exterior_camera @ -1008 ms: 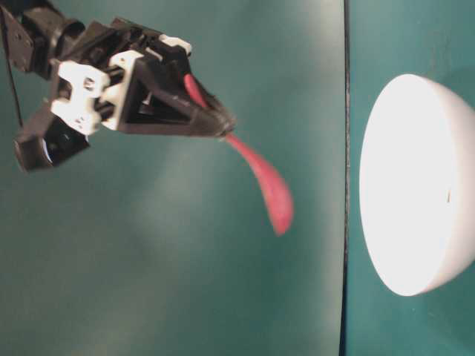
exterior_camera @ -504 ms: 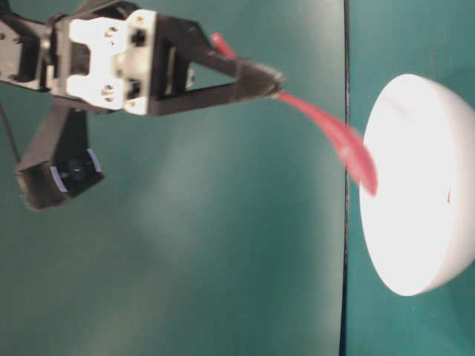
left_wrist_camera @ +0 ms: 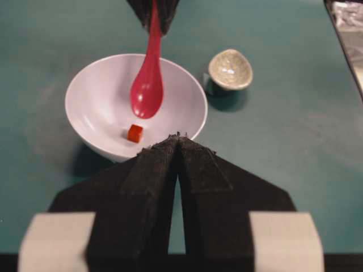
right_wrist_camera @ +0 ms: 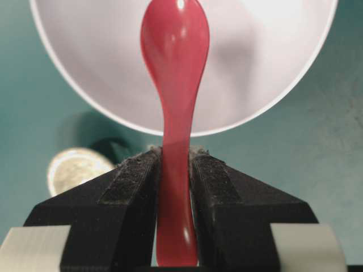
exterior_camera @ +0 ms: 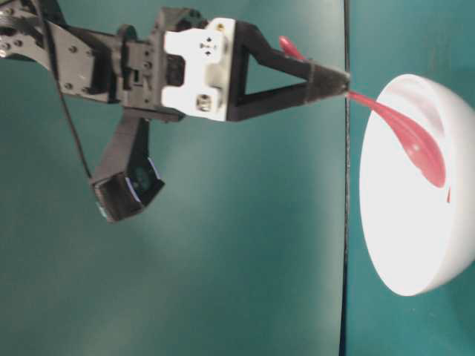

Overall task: Grip the spoon and scoop the red block from the bowl with right arm.
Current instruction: 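Lower the spoon bowl into the white bowl beside the red cube, then slide the spoon under the red cube with the right gripper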

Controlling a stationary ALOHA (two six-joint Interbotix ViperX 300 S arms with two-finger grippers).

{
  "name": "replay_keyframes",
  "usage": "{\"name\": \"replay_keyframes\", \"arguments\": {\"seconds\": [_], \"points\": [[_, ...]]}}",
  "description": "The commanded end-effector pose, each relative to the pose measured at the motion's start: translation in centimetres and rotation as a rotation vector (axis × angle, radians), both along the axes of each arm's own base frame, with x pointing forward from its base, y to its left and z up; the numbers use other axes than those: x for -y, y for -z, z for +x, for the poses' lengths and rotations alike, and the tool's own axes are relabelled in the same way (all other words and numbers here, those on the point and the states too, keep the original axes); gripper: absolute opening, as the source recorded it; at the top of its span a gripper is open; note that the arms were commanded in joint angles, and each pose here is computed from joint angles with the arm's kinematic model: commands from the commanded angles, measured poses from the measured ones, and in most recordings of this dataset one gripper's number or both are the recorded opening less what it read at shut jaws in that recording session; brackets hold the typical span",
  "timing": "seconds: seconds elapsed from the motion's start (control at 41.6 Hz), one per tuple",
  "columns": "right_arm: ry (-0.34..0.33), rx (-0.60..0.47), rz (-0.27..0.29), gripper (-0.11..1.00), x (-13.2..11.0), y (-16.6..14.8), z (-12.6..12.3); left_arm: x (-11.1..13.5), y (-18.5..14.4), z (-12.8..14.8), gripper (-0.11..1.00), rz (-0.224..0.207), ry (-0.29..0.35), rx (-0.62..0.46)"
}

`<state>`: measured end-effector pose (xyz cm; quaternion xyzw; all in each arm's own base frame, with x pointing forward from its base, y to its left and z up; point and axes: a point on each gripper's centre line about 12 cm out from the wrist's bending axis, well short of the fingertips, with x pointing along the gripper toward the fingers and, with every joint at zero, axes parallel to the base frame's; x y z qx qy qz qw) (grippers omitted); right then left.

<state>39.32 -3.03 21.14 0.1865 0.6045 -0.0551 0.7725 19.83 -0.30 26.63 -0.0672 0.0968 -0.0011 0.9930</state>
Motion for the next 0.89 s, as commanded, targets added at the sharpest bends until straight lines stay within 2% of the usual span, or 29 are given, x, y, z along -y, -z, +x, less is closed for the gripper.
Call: {"name": "replay_keyframes", "arguments": {"seconds": [0.0, 0.648, 0.864], "points": [[-0.004, 0.021, -0.011, 0.23, 0.0, -0.6, 0.2, 0.0, -1.1, 0.3, 0.0, 0.003, 0.002, 0.028], [-0.002, 0.002, -0.013, 0.23, 0.1, 0.6, 0.5, 0.0, -0.9, 0.2, 0.0, 0.006, 0.002, 0.012], [0.004, 0.026, -0.018, 0.23, 0.2, 0.8, 0.9, 0.0, -1.0, 0.2, 0.0, 0.007, 0.003, 0.014]]}}
